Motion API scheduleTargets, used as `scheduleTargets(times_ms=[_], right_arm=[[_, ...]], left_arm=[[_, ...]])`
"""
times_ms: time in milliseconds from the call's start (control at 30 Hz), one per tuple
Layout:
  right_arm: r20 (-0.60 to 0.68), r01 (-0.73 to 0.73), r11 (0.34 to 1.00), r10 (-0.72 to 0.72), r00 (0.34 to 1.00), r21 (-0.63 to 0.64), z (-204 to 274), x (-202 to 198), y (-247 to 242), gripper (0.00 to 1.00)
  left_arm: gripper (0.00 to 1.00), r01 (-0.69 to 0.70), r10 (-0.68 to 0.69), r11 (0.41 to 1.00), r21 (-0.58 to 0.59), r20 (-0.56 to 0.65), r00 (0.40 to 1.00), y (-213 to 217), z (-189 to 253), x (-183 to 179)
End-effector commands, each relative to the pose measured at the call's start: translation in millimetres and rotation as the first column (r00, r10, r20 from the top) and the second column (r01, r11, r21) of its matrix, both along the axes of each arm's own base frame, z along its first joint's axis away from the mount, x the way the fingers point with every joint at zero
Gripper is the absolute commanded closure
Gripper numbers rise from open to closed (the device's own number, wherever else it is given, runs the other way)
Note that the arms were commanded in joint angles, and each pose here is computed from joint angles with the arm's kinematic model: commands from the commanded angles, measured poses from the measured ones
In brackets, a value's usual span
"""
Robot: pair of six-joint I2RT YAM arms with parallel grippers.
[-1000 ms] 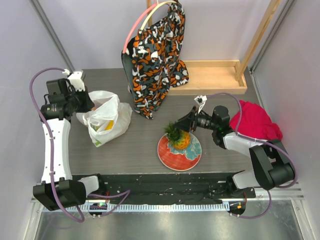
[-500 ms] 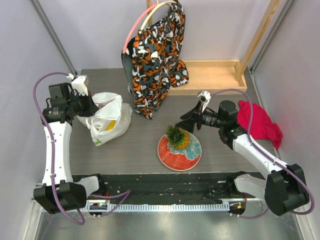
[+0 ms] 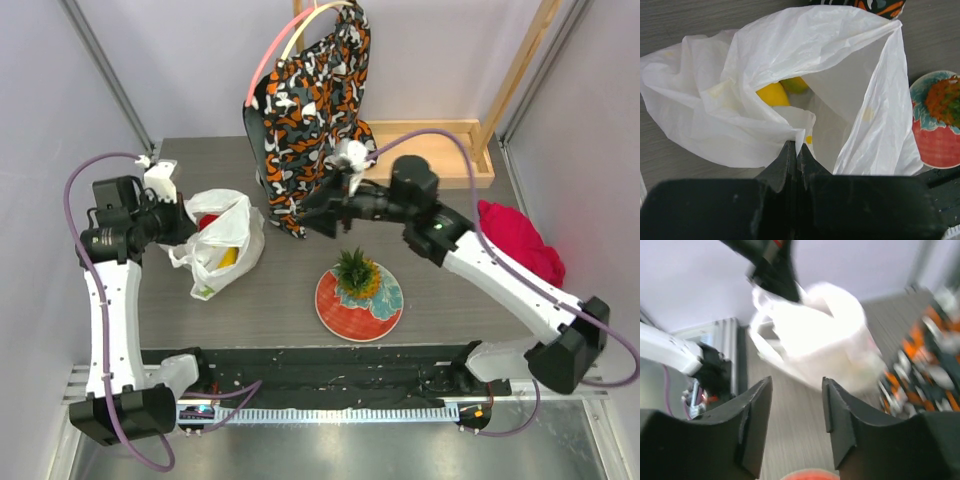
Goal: Take the fake fruits out of the plastic bag
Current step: Take out the fake fruit from the plastic bag.
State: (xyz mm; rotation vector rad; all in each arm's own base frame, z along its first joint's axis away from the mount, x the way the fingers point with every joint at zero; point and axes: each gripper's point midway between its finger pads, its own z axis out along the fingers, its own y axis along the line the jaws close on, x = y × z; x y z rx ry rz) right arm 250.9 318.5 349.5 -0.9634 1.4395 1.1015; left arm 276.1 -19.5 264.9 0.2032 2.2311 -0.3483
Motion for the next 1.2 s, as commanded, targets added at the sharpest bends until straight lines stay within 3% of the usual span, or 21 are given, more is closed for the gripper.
scheduleTargets(times_ms=[0,133,367,400,467,567,633,667,833,867,1000,1100,1167], right_arm=[[0.131,-0.049,0.999,0.048,0.990,0.003,30.4,-15.1,65.1,0.55],[0.021,-0.092,0.995,0.091,0.996,0.041,21.8,-12.7,115.4,0.67],[-0.084,-0.168,0.982,0.176,0.981,0.088,5.4,-11.6,190.3,0.70],[-0.120,-0.162,0.985,0.169,0.978,0.067,-16.0,-3.5,201.5,0.69],[-0.163,-0.115,0.992,0.123,0.979,0.059,-33.9,9.2,209.9,0.70],[-0.236,0.063,0.992,-0.087,0.968,-0.108,-101.3,49.0,204.4,0.71],[-0.200,0.226,0.945,-0.275,0.940,-0.236,-136.2,73.3,173.6,0.72],[-0.167,0.248,0.927,-0.302,0.939,-0.282,-147.8,74.9,160.2,0.72],[-0.115,0.248,0.871,-0.324,0.939,-0.425,-194.5,54.1,110.7,0.72],[-0.095,0.258,0.872,-0.324,0.941,-0.417,-186.4,53.8,108.1,0.71],[0.080,0.216,0.904,-0.201,0.976,-0.369,-143.5,46.5,120.3,0.67],[0.088,0.048,0.951,-0.022,0.996,-0.306,-124.7,16.2,149.0,0.61],[0.119,0.032,0.949,0.006,0.993,-0.313,-126.1,6.2,160.0,0.55]], left_arm=[[1.00,0.047,-0.050,0.997,0.061,0.058,0.997,-1.3,18.6,-20.9],[1.00,0.016,-0.023,0.996,0.083,0.085,0.996,2.0,30.5,-29.5],[1.00,-0.012,0.002,0.996,0.093,0.101,0.995,3.5,43.7,-39.6],[1.00,-0.009,0.000,0.995,0.097,0.092,0.996,3.6,42.9,-41.2],[1.00,-0.001,-0.009,0.995,0.102,0.099,0.995,2.5,48.0,-43.8],[1.00,0.018,-0.025,0.991,0.130,0.057,0.998,4.8,45.9,-50.8],[1.00,0.055,-0.055,0.982,0.179,-0.008,0.998,8.9,44.8,-62.4],[1.00,0.068,-0.063,0.978,0.195,-0.029,0.998,10.3,44.8,-67.2],[1.00,0.167,-0.135,0.947,0.273,-0.133,0.982,14.4,28.4,-100.0],[1.00,0.174,-0.144,0.936,0.306,-0.117,0.983,16.5,29.4,-106.4],[1.00,0.232,-0.212,0.932,0.280,-0.103,0.972,2.7,23.9,-123.0],[1.00,0.259,-0.237,0.941,0.217,-0.121,0.964,-8.2,11.0,-129.9],[1.00,0.265,-0.241,0.943,0.201,-0.140,0.961,-10.0,3.0,-133.0]])
